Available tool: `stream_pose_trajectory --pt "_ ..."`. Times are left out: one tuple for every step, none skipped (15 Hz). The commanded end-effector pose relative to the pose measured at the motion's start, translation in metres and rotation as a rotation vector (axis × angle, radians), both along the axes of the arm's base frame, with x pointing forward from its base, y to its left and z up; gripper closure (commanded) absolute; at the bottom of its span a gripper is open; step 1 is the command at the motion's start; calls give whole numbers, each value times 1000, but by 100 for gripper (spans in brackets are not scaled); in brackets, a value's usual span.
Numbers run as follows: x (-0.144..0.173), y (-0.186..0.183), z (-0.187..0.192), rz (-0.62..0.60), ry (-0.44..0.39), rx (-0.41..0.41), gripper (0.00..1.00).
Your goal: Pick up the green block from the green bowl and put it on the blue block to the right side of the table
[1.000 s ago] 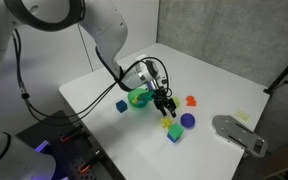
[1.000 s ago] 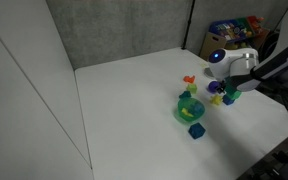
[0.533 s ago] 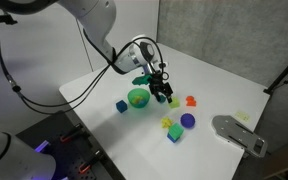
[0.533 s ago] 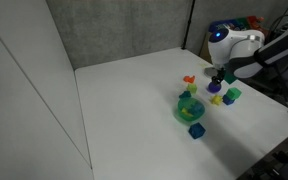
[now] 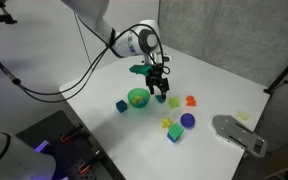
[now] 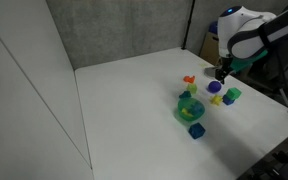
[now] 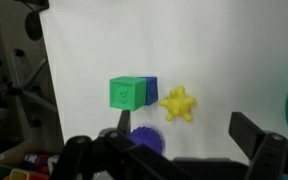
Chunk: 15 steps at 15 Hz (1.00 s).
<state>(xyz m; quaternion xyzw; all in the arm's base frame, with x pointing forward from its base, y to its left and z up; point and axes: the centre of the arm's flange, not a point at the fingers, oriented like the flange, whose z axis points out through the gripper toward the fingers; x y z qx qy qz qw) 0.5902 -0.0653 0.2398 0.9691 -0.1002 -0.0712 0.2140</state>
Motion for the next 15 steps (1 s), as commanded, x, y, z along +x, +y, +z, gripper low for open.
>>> stream_pose_trajectory --pt "-15 -1 24 -38 62 113 0" --pt "-18 0 28 -54 83 136 0" --pt "-22 2 34 -68 106 157 0" --pt "-26 4 41 -76 125 171 0" --pt "-30 5 48 -94 146 181 0" --pt "-34 7 55 -106 167 196 0" --pt "-37 8 63 -122 190 208 0" --pt "-41 10 71 -136 206 217 0" --pt "-46 11 80 -146 222 227 0" --pt "-50 13 89 -151 232 238 0" --pt "-55 15 99 -151 233 246 0" --pt "-60 17 109 -143 228 253 0" --pt "-65 20 120 -133 220 255 0" --pt "-70 22 129 -122 211 257 0" --pt "-76 24 140 -107 197 261 0"
